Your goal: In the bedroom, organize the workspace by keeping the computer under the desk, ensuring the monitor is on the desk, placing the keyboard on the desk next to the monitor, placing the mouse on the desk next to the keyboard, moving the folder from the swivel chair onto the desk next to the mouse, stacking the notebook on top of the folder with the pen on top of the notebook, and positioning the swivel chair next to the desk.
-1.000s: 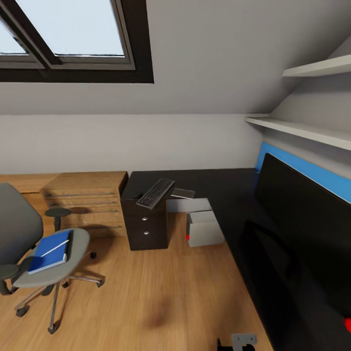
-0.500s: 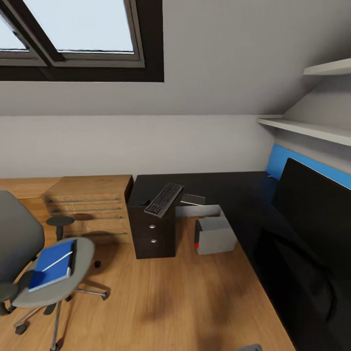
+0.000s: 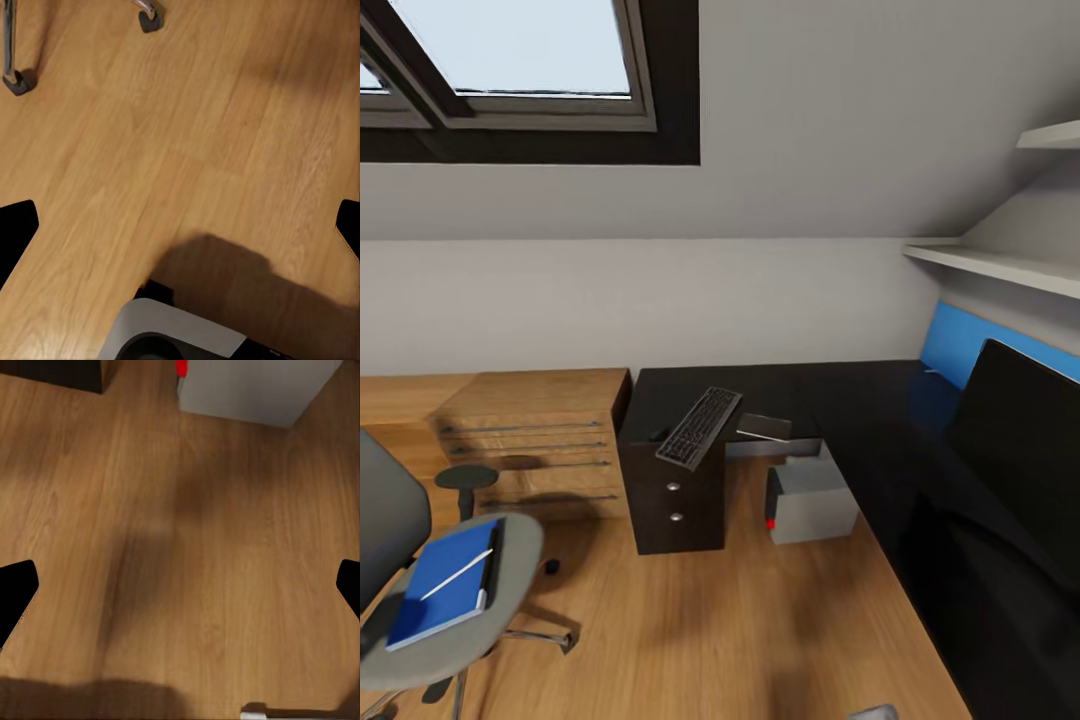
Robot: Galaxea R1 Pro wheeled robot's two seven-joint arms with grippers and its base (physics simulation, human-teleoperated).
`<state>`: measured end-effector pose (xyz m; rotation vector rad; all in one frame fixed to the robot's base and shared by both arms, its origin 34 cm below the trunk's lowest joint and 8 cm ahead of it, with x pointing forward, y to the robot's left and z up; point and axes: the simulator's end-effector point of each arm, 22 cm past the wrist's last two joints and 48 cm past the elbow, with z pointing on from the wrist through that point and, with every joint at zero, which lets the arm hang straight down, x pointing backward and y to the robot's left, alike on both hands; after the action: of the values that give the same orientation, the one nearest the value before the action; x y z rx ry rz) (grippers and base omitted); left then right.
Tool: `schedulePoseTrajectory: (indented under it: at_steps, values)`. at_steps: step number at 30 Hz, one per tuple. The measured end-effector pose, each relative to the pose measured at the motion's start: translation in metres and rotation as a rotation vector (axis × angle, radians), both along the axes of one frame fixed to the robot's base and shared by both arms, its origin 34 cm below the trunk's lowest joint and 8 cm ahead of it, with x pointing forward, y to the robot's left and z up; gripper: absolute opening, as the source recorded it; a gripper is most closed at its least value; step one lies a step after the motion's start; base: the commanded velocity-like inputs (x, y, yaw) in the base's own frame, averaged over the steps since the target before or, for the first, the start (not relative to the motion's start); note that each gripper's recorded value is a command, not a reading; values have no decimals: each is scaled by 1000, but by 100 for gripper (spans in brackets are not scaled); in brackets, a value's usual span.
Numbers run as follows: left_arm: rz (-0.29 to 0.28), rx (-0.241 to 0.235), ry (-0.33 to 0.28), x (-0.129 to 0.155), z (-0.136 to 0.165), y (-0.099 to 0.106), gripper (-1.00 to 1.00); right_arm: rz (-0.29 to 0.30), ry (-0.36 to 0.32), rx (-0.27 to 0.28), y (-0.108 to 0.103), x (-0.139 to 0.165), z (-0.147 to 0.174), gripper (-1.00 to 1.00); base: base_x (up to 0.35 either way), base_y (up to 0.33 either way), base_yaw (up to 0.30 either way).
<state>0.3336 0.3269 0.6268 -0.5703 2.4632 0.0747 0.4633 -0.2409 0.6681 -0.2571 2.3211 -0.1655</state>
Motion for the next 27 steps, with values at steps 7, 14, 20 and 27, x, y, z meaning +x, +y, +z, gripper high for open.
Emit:
schedulePoseTrajectory:
  at_steps: [7,14,20,27]
  values:
    - [1,2,0,0,0,2,100,5,-33,17,3,-2,3,100,218,1,36]
    - [1,3,2,0,0,2,100,4,-36,27,7,-3,3,100,35,0,210]
    - [1,3,4,-1,-1,2,100,4,-34,29,8,-4,3,100,6,0,253]
    - [1,3,7,-2,-1,2,100,4,-31,28,8,-5,2,100,1,0,260]
